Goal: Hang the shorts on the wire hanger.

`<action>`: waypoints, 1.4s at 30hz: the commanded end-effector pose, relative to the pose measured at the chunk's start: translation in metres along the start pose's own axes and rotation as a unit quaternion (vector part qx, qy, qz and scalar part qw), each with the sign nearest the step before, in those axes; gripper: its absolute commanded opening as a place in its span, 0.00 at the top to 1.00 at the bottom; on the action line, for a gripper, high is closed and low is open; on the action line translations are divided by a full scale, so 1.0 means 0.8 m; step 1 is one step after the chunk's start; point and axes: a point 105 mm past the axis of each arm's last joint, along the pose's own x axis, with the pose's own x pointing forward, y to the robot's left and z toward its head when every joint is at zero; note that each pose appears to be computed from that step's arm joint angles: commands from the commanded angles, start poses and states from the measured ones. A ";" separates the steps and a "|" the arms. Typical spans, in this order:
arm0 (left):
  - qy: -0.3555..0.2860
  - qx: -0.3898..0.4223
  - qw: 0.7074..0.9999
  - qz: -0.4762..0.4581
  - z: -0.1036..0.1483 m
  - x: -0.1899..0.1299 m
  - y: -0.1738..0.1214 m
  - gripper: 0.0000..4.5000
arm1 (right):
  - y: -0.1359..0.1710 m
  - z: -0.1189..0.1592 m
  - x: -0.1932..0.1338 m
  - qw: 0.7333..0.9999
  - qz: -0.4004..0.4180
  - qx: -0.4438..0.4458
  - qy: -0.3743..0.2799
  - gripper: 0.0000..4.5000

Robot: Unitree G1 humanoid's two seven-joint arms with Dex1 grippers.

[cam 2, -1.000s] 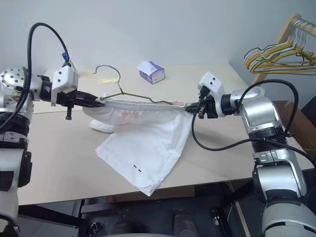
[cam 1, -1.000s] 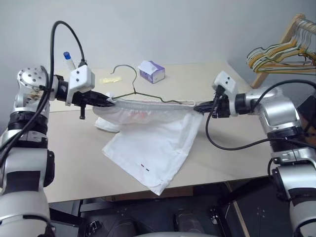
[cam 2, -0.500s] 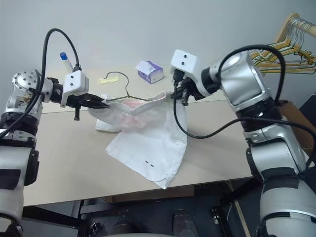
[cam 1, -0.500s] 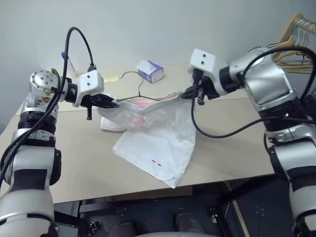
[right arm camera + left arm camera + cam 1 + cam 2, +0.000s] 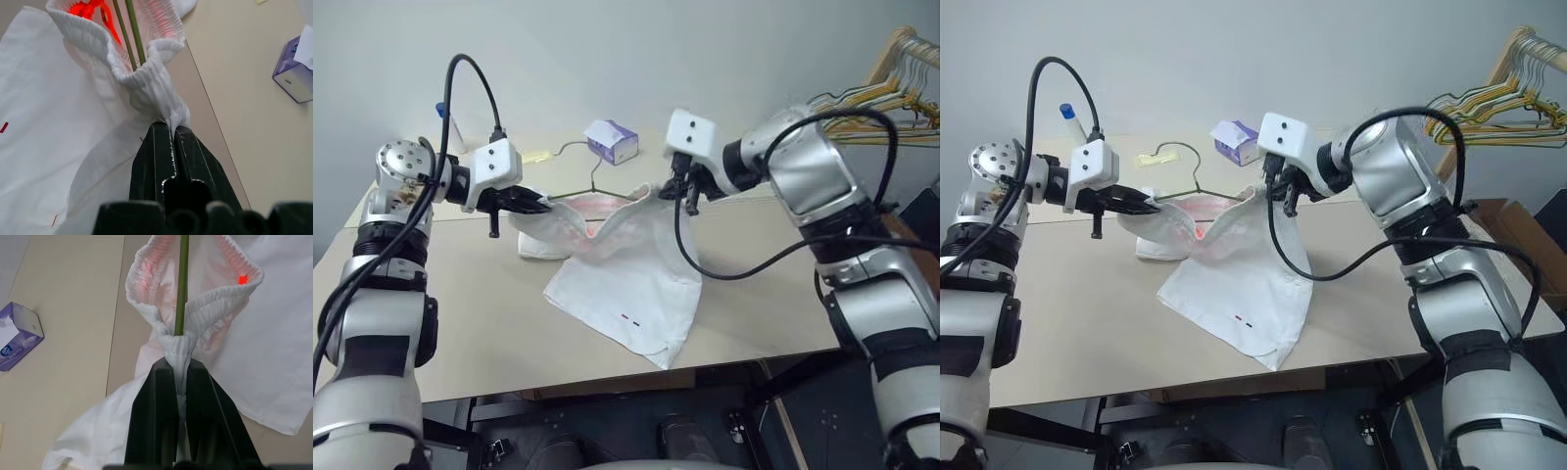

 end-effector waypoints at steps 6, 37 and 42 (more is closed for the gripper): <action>-0.034 0.020 0.999 0.018 0.022 -0.011 0.010 1.00 | -0.006 0.008 -0.003 0.999 -0.012 -0.019 -0.028 0.42; -0.062 0.013 0.998 0.011 0.025 -0.010 0.005 1.00 | 0.006 -0.009 0.002 0.994 0.041 0.040 -0.095 0.97; -0.096 0.008 0.994 0.047 0.037 -0.015 0.017 0.65 | 0.007 -0.011 -0.001 0.994 0.040 0.043 -0.095 0.98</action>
